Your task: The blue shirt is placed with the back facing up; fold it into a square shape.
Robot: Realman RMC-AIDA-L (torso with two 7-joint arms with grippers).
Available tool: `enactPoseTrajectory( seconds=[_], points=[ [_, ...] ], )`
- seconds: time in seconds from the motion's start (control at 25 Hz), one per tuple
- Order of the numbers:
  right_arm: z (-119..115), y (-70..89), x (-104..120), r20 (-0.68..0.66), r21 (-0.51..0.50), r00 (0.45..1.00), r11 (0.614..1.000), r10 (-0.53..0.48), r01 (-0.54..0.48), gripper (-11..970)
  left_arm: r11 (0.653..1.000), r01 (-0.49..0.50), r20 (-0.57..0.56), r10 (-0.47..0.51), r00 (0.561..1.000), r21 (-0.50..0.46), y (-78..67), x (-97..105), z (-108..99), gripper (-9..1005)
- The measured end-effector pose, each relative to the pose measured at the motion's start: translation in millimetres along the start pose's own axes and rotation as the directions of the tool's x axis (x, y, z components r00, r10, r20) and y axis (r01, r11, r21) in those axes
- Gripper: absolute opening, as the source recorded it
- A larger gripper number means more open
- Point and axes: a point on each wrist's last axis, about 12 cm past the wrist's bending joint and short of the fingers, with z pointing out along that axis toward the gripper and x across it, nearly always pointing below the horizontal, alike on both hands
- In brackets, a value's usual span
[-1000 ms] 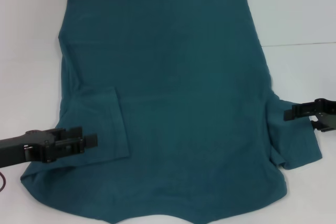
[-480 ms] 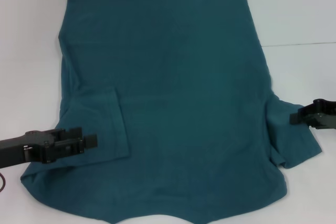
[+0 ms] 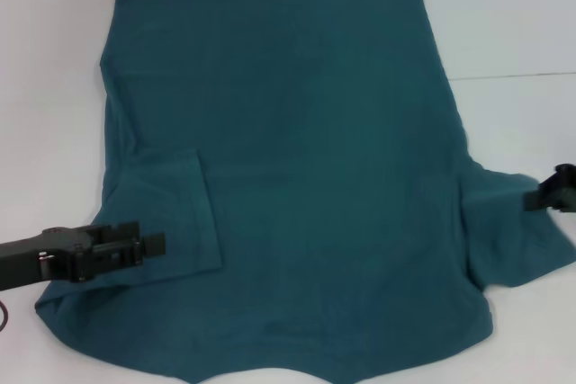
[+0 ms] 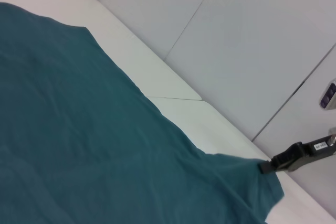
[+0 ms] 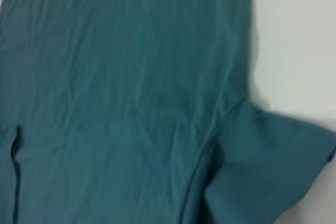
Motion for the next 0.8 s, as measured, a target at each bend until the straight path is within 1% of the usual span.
enactPoseTrajectory(
  seconds=[0.2, 0.4, 0.6, 0.8],
  points=[
    [-14, 5.8, -17, -0.016, 0.091, 0.999, 0.995, -0.049, 0.05, 12, 1.0, 0.024, -0.008, -0.024, 1.0, 0.003, -0.5, -1, -1, 722],
    [-16, 15.2, -27, -0.034, 0.132, 0.995, 0.987, -0.089, 0.093, 11, 1.0, 0.03, -0.009, -0.03, 1.0, 0.002, -0.4, -1, -2, 721],
    [-22, 18.2, -33, 0.0, 0.143, 0.997, 0.986, -0.08, 0.08, 11, 0.999, 0.034, -0.008, -0.034, 0.999, 0.0, -0.3, 0, -3, 720],
    [-29, 20.3, -37, 0.035, 0.127, 0.997, 0.99, -0.061, 0.056, 14, 0.999, 0.034, -0.007, -0.034, 0.999, 0.0, -0.2, 0, -3, 722]
  ],
)
